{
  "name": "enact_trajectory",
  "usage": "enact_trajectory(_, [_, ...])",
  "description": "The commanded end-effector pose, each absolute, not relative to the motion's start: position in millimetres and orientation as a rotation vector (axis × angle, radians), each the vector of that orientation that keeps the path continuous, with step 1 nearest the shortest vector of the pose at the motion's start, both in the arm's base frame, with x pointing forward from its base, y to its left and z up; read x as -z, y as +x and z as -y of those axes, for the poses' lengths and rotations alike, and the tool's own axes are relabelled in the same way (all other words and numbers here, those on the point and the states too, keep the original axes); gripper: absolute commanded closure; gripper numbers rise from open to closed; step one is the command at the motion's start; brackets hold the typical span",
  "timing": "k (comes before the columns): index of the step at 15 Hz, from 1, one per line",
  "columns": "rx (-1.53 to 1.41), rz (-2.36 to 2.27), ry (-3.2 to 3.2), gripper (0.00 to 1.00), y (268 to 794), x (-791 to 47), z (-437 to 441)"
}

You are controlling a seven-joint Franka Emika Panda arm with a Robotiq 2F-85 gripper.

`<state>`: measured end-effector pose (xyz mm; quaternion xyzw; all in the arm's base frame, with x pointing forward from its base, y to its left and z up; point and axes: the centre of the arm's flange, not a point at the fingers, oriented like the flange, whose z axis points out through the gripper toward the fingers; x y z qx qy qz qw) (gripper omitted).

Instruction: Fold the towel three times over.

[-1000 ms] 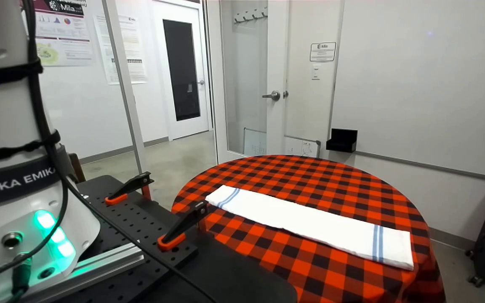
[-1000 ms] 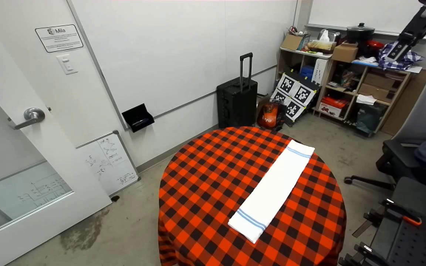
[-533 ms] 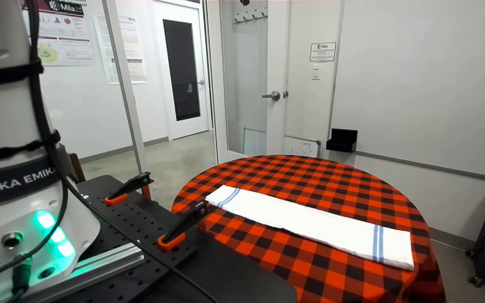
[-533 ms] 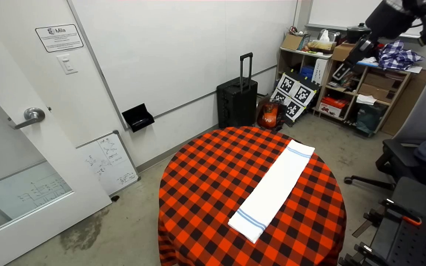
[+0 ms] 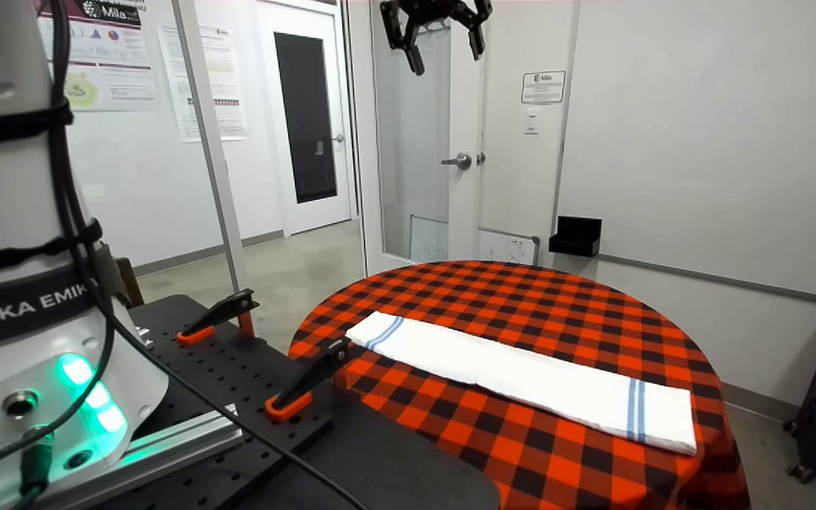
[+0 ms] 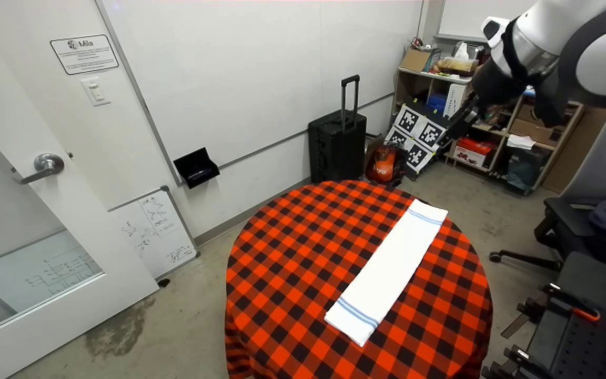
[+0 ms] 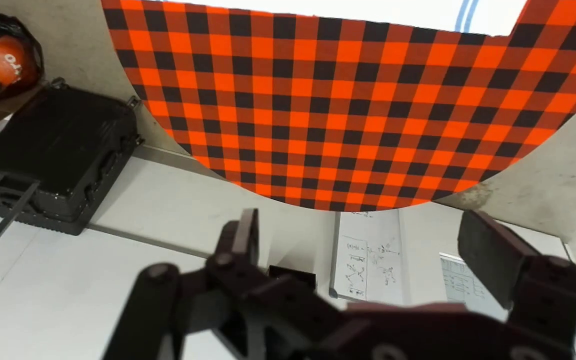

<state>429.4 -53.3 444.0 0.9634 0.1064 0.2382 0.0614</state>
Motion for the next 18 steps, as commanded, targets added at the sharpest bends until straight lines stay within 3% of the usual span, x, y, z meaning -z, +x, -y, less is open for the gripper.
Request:
enact_trajectory(1, [-0.657, -0.333, 2.863, 0.00, 448.4, -408.8, 37.7])
enact_trajectory(9, [-0.130, -0.593, 2.645, 0.00, 462.7, -308.4, 10.8])
enact_trajectory(18, [0.188, -0.421, 2.878, 0.00, 520.8, -262.5, -19.5])
